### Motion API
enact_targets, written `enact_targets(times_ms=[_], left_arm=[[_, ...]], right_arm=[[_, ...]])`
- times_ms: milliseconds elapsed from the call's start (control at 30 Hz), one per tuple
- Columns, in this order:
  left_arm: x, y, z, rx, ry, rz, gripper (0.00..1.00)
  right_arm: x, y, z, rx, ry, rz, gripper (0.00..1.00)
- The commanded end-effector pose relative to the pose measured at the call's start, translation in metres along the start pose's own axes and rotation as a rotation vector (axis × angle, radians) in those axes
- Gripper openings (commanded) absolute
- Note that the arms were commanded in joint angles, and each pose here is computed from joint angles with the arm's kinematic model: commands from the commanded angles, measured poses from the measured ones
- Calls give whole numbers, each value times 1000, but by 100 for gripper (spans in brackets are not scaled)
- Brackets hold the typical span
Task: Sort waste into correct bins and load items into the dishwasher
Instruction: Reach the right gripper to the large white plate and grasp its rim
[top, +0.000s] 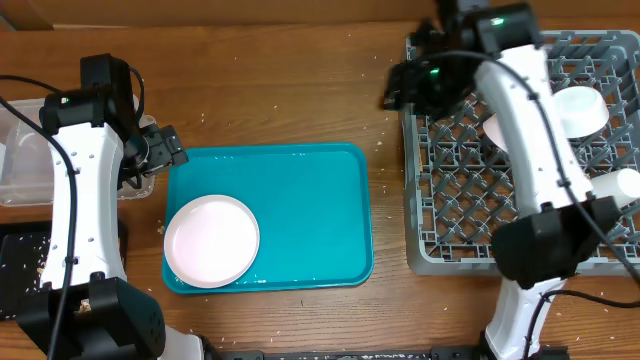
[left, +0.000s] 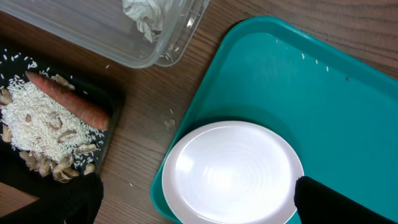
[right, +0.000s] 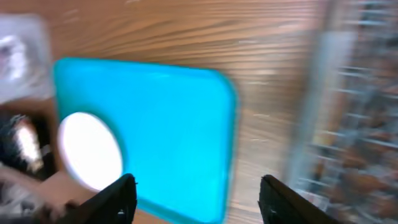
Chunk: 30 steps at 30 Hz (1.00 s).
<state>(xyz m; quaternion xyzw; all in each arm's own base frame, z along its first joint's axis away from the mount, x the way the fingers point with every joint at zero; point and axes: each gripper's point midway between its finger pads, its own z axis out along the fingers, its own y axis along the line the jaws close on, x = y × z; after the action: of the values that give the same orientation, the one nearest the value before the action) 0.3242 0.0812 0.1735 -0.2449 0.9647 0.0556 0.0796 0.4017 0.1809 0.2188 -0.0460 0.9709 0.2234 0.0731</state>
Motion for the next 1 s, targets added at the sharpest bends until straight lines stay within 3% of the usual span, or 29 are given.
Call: enact_targets(times_ms=[0, 200, 400, 633, 967], left_arm=[[-1, 1, 1, -9, -1, 2, 100], [-1, 1, 1, -9, -1, 2, 100], [-1, 1, 1, -9, -1, 3, 100], [-1, 1, 1, -9, -1, 3, 100], [-1, 1, 1, -9, -1, 2, 100]], right_arm=[[23, 70, 22, -71, 32, -56, 67], [80, 127, 125, 65, 111, -127, 63], [130, 149, 189, 173, 150, -180, 59], [169, 166, 231, 205, 194, -190, 54], [174, 136, 256, 315, 180, -125, 51]])
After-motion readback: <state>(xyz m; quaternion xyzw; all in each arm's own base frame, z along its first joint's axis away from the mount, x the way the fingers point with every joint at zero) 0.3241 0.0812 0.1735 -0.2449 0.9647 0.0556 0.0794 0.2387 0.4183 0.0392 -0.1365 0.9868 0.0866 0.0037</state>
